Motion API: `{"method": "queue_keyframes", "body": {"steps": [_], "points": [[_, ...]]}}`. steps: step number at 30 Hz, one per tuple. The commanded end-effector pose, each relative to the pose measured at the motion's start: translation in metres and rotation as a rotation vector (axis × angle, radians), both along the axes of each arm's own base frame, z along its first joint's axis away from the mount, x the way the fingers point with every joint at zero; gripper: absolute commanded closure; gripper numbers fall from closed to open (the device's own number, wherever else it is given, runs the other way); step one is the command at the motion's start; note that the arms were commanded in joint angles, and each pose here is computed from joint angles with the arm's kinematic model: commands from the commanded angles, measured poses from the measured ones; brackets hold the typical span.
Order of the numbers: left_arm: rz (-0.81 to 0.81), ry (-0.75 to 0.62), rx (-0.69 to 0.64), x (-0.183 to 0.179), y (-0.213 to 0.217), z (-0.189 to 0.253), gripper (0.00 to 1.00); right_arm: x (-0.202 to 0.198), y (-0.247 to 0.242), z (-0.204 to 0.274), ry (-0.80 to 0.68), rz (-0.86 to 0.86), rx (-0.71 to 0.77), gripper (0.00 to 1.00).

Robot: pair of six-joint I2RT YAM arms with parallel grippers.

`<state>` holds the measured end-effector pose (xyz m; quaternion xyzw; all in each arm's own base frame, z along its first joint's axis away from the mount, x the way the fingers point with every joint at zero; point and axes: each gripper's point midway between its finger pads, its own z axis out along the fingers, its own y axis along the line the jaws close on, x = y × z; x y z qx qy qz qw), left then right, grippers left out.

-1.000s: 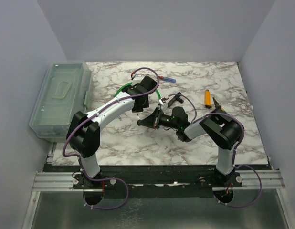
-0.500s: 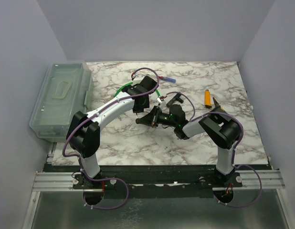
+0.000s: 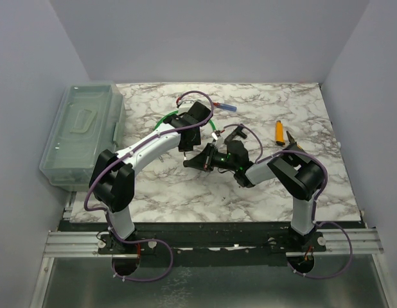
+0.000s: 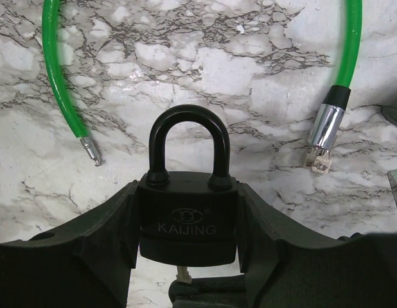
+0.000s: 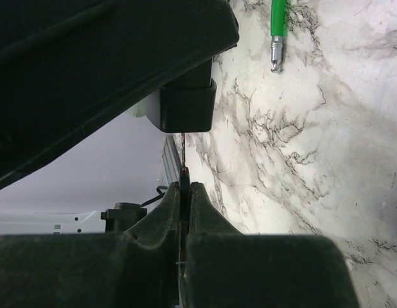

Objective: Unlock with the key

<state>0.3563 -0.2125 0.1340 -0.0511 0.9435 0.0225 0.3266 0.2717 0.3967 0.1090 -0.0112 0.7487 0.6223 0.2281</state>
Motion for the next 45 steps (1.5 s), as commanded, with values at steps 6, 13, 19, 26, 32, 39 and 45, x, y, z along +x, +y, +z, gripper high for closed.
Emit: {"method": "queue_keyframes", "body": {"steps": [6, 13, 19, 26, 32, 39, 45], "points": [[-0.005, -0.07, -0.06, 0.008, -0.007, 0.027, 1.0, 0.005, 0.001, 0.009, -0.047, -0.032, -0.021, 1.0], [-0.002, -0.079, -0.042, 0.009, -0.004, 0.028, 1.0, 0.006, 0.0, 0.013, -0.061, -0.035, -0.018, 1.0], [-0.003, -0.076, -0.035, 0.01, -0.003, 0.026, 1.0, 0.001, -0.001, 0.02, -0.08, -0.017, 0.002, 1.0], [-0.011, -0.07, -0.042, 0.009, -0.005, 0.026, 1.0, 0.003, -0.002, 0.024, -0.09, -0.032, 0.009, 1.0], [-0.011, -0.07, -0.044, 0.008, -0.005, 0.026, 1.0, 0.008, 0.001, 0.022, -0.09, -0.041, 0.008, 1.0], [-0.014, -0.072, -0.048, 0.008, -0.006, 0.027, 1.0, 0.009, 0.004, 0.015, -0.067, -0.032, 0.002, 1.0], [-0.012, -0.077, -0.05, 0.008, -0.005, 0.029, 1.0, 0.01, 0.005, 0.01, -0.058, -0.032, -0.006, 1.0]]}}
